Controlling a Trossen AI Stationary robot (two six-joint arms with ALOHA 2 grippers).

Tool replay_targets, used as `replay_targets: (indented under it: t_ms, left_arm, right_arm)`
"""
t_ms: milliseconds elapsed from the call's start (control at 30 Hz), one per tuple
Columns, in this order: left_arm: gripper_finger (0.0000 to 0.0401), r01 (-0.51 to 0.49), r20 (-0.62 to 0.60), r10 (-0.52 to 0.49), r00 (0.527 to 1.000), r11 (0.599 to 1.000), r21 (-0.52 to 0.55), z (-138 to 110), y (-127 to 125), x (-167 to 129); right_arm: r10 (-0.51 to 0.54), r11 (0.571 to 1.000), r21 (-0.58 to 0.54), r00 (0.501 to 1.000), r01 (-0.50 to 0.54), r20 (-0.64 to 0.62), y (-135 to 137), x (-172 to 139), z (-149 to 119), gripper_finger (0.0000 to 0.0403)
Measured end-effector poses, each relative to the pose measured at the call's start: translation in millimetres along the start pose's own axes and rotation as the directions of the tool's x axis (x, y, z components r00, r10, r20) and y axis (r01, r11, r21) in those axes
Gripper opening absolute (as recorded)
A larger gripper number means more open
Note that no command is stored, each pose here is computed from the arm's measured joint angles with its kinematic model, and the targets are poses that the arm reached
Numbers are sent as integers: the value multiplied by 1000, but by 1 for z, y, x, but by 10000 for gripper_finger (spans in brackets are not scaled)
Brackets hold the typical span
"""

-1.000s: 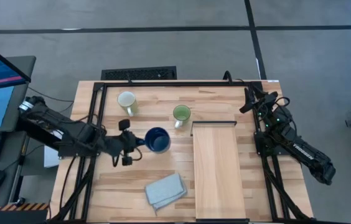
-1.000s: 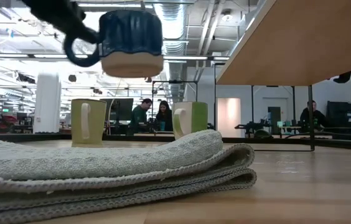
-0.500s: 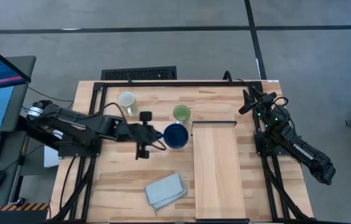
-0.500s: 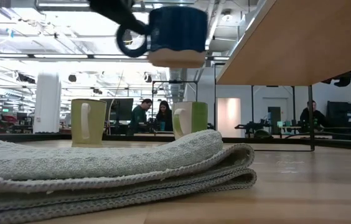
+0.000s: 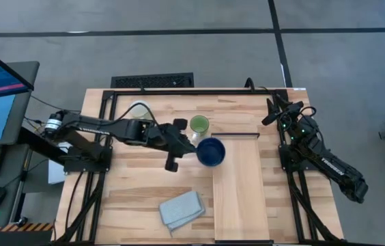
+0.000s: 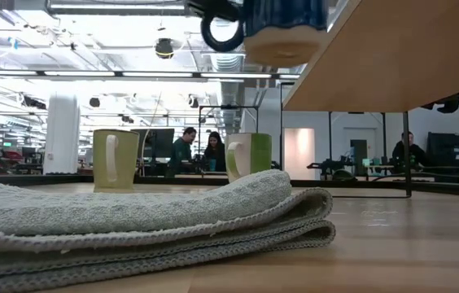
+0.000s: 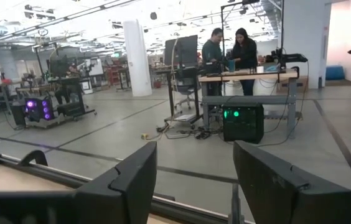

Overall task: Stack small to large cups/mugs on shelf
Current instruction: Put the blue cup on the shelf

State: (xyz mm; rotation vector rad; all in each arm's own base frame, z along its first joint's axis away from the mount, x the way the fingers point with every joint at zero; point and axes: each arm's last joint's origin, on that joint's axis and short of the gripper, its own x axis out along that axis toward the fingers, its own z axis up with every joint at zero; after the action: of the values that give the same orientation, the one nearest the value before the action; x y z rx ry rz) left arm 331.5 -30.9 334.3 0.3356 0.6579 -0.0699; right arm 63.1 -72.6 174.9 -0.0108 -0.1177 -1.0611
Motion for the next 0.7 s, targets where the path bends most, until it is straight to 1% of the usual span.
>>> replay_targets:
  t_ms: [67, 300, 467, 567, 700]
  left_arm:
    - [45, 11, 6, -11, 1000, 1000, -5, 3, 2, 5]
    - [45, -2, -17, 1, 1000, 1000, -21, 12, 12, 28]
    - [45, 11, 20, -11, 1000, 1000, -23, 25, 14, 38]
    - [45, 40, 44, -39, 998, 999, -27, 32, 15, 45]
    - [45, 35, 54, -34, 998, 999, -33, 36, 15, 56]
  right_arm:
    - [0, 1000, 0, 1000, 0, 0, 0, 0, 0, 235]
    - [0, 1000, 0, 1000, 0, -1, 0, 0, 0, 235]
    - [0, 1000, -1, 1000, 0, -3, 0, 0, 0, 235]
    - [0, 1000, -1, 1000, 0, -3, 0, 0, 0, 235]
    - [0, 1000, -2, 1000, 0, -7, 0, 0, -1, 235]
